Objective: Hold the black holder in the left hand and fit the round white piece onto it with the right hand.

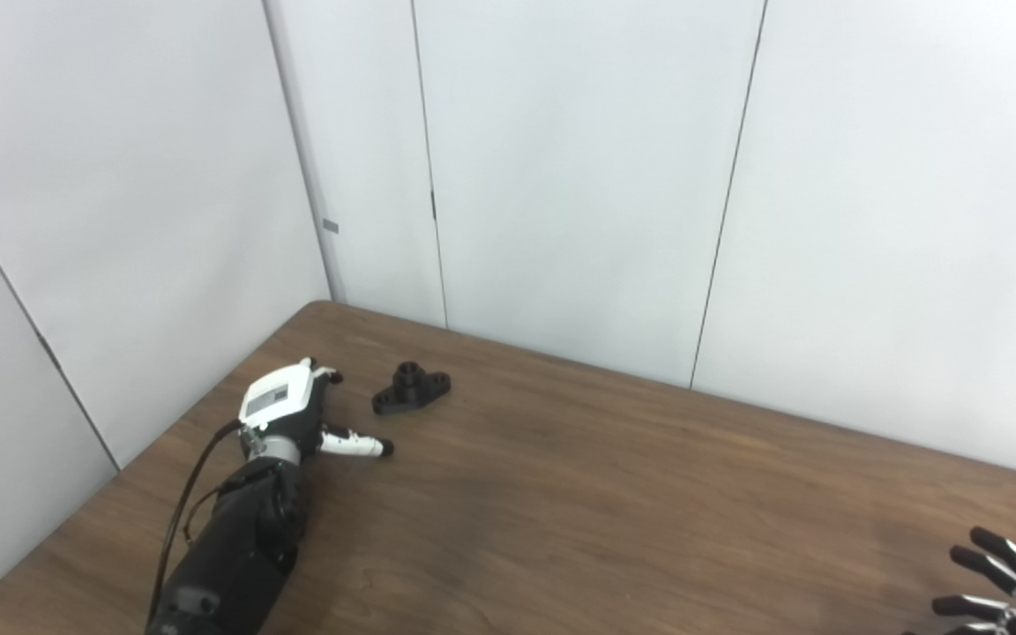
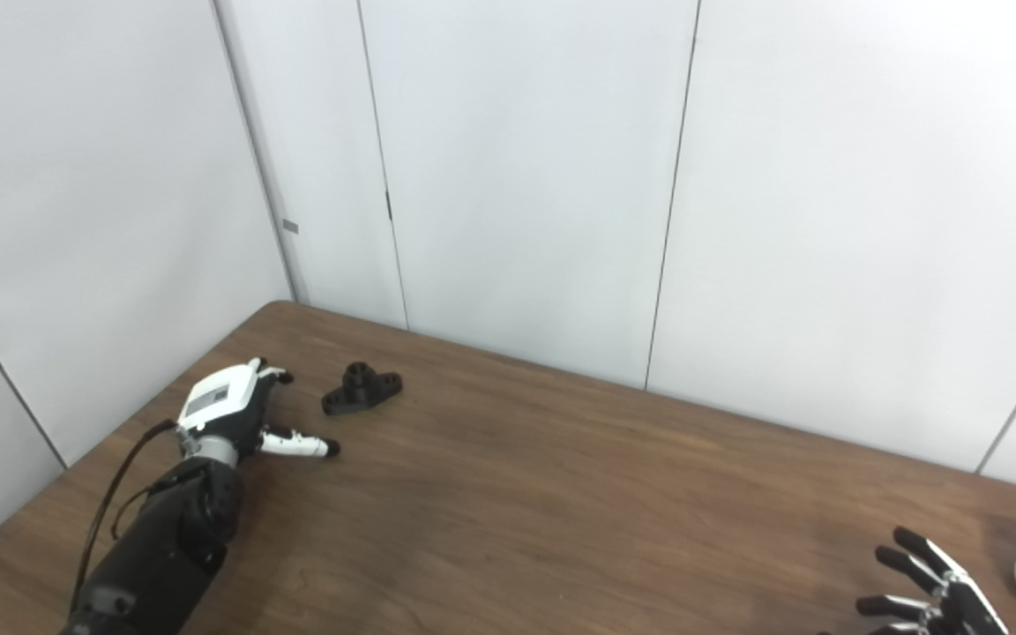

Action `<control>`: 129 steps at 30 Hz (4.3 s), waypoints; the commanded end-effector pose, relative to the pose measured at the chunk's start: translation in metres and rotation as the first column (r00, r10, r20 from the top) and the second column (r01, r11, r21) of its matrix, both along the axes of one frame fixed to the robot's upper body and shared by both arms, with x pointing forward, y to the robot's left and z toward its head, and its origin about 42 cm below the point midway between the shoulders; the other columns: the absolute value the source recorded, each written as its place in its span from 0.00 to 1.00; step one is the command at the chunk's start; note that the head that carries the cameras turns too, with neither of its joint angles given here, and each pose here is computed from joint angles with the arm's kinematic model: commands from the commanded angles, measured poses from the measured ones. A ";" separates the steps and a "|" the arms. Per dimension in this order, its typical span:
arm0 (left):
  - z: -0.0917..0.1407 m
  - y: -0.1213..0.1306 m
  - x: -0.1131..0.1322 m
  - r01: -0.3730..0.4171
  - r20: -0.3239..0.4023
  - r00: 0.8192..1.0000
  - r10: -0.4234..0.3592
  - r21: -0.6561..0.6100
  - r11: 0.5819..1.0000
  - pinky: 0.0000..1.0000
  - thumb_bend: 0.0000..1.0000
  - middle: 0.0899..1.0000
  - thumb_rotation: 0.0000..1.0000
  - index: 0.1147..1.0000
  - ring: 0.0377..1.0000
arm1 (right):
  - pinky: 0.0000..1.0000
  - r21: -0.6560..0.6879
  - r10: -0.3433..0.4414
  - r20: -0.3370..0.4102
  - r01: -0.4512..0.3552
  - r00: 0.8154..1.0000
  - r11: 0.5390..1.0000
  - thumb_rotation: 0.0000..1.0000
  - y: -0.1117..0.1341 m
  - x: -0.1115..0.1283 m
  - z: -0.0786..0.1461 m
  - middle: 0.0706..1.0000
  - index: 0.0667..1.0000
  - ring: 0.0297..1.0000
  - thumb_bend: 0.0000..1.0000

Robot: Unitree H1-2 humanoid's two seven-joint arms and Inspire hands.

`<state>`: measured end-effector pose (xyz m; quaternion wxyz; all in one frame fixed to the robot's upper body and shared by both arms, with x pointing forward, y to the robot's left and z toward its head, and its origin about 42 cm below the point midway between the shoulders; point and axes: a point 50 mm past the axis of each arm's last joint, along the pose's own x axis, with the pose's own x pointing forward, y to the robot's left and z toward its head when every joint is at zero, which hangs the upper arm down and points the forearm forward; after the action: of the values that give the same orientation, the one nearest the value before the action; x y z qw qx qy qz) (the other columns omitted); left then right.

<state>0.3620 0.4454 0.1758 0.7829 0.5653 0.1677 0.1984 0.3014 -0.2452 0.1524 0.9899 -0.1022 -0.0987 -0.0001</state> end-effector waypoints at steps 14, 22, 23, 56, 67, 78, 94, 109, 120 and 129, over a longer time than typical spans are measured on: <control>-0.006 0.001 0.028 0.020 0.016 1.000 -0.021 0.038 0.999 1.00 0.92 1.00 0.31 0.79 1.00 | 0.40 -0.022 0.022 0.070 -0.021 0.997 1.000 0.00 0.011 -0.006 0.016 0.75 0.79 0.54 0.56; -0.010 0.001 0.031 0.028 -0.010 1.000 -0.027 0.036 0.999 1.00 0.91 1.00 0.32 0.79 1.00 | 0.41 -0.025 0.027 0.081 -0.025 0.996 0.999 0.00 0.013 -0.008 0.019 0.77 0.81 0.55 0.54; -0.011 0.001 0.031 0.031 -0.013 0.999 -0.031 0.041 0.999 1.00 0.91 1.00 0.32 0.79 1.00 | 0.41 -0.024 0.028 0.080 -0.026 0.996 0.999 0.00 0.013 -0.009 0.019 0.77 0.81 0.55 0.54; -0.019 -0.036 0.042 0.142 -0.017 0.989 -0.144 -0.075 0.987 0.99 0.80 0.97 0.16 0.75 1.00 | 0.43 -0.044 0.022 0.077 -0.019 0.997 0.999 0.00 0.015 -0.023 0.032 0.79 0.83 0.57 0.53; -0.023 -0.041 0.044 0.148 -0.032 0.988 -0.151 -0.085 0.985 0.99 0.79 0.98 0.15 0.76 1.00 | 0.43 -0.047 0.017 0.076 -0.014 0.997 0.999 0.00 0.017 -0.027 0.038 0.79 0.82 0.58 0.53; -0.033 -0.038 0.042 0.141 -0.072 0.987 -0.144 -0.040 0.989 0.98 0.77 0.96 0.11 0.69 1.00 | 0.45 -0.052 0.014 0.074 -0.010 0.997 0.999 0.00 0.018 -0.029 0.043 0.79 0.83 0.59 0.52; -0.055 -0.043 0.035 0.153 0.017 0.988 -0.153 0.023 0.988 1.00 0.52 0.84 0.06 0.42 0.95 | 0.44 -0.050 0.018 0.085 -0.014 0.996 0.999 0.00 0.017 -0.029 0.048 0.80 0.84 0.58 0.49; -0.061 -0.053 0.027 0.260 0.064 0.964 -0.258 -0.035 0.965 1.00 0.52 0.85 0.06 0.42 0.93 | 0.44 -0.051 0.023 0.080 -0.019 0.997 0.999 0.00 0.024 -0.023 0.047 0.79 0.84 0.58 0.48; -0.063 -0.113 0.017 0.590 0.089 0.807 -0.584 -0.140 0.795 1.00 0.52 0.91 0.06 0.42 1.00 | 0.48 -0.023 0.011 0.131 -0.008 0.991 1.000 0.00 0.018 -0.005 0.052 0.77 0.81 0.59 0.53; -0.056 -0.170 0.007 0.781 0.092 0.621 -0.779 -0.155 0.604 0.99 0.52 0.91 0.06 0.42 0.99 | 0.45 -0.079 0.007 0.215 0.010 0.977 0.997 0.02 -0.003 0.009 0.069 0.73 0.77 0.54 0.57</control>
<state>0.3814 0.3031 0.1354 0.8515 0.5096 -0.0797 -0.0942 0.3053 -0.2473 0.2007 0.9789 -0.1368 -0.1514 -0.0102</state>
